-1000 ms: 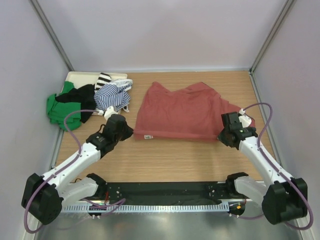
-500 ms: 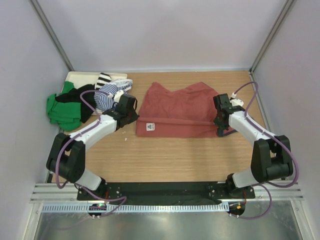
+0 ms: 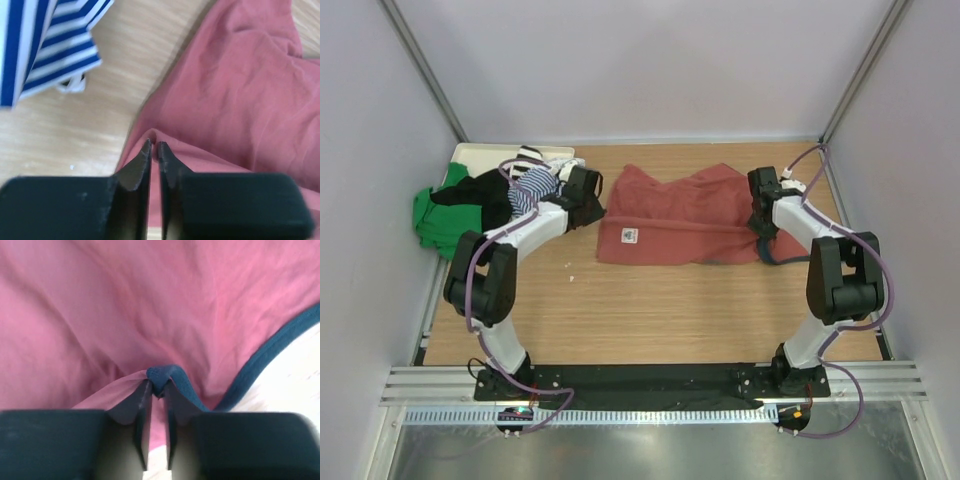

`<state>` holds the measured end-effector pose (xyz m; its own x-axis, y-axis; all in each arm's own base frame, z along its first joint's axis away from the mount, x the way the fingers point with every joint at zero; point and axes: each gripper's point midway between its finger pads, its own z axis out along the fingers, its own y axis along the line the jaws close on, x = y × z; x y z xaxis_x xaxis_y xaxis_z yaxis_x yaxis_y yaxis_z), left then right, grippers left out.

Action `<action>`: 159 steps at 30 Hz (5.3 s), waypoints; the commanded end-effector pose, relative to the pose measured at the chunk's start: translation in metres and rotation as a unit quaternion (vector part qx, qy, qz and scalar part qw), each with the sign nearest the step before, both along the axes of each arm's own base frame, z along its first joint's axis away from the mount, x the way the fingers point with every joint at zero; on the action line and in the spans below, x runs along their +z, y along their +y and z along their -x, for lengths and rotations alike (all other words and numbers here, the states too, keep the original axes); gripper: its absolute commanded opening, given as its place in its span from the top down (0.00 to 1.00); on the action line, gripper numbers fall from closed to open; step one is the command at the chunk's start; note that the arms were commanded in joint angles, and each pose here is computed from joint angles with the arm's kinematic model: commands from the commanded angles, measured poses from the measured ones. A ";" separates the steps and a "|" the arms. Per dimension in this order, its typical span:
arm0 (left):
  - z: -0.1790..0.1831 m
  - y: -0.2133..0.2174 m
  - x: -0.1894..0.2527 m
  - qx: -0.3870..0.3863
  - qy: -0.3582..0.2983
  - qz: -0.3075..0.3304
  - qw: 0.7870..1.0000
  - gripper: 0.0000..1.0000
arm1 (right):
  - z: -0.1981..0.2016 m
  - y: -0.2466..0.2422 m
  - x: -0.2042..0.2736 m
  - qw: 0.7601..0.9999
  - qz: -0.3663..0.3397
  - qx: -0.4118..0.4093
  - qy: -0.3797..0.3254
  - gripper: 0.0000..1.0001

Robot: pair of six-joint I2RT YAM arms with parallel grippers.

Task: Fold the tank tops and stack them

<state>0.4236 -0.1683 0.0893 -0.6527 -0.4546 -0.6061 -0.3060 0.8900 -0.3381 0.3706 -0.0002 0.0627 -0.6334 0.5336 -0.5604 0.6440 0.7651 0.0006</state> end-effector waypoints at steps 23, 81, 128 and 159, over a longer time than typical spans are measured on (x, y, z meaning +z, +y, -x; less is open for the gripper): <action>0.088 -0.007 0.013 -0.090 0.001 0.080 0.993 0.39 | 0.066 -0.009 0.029 0.993 -0.057 0.012 -0.103 0.37; 0.181 0.003 -0.028 -0.117 0.043 0.023 0.992 0.37 | 0.137 -0.059 0.030 0.987 -0.032 -0.151 -0.035 0.69; -0.115 -0.075 -0.038 -0.132 0.043 0.059 0.989 0.91 | -0.200 0.076 0.001 0.954 -0.150 0.246 -0.088 0.76; -0.189 -0.013 0.039 -0.036 -0.177 0.073 0.981 0.90 | -0.252 0.038 0.063 0.945 -0.147 0.149 -0.253 0.99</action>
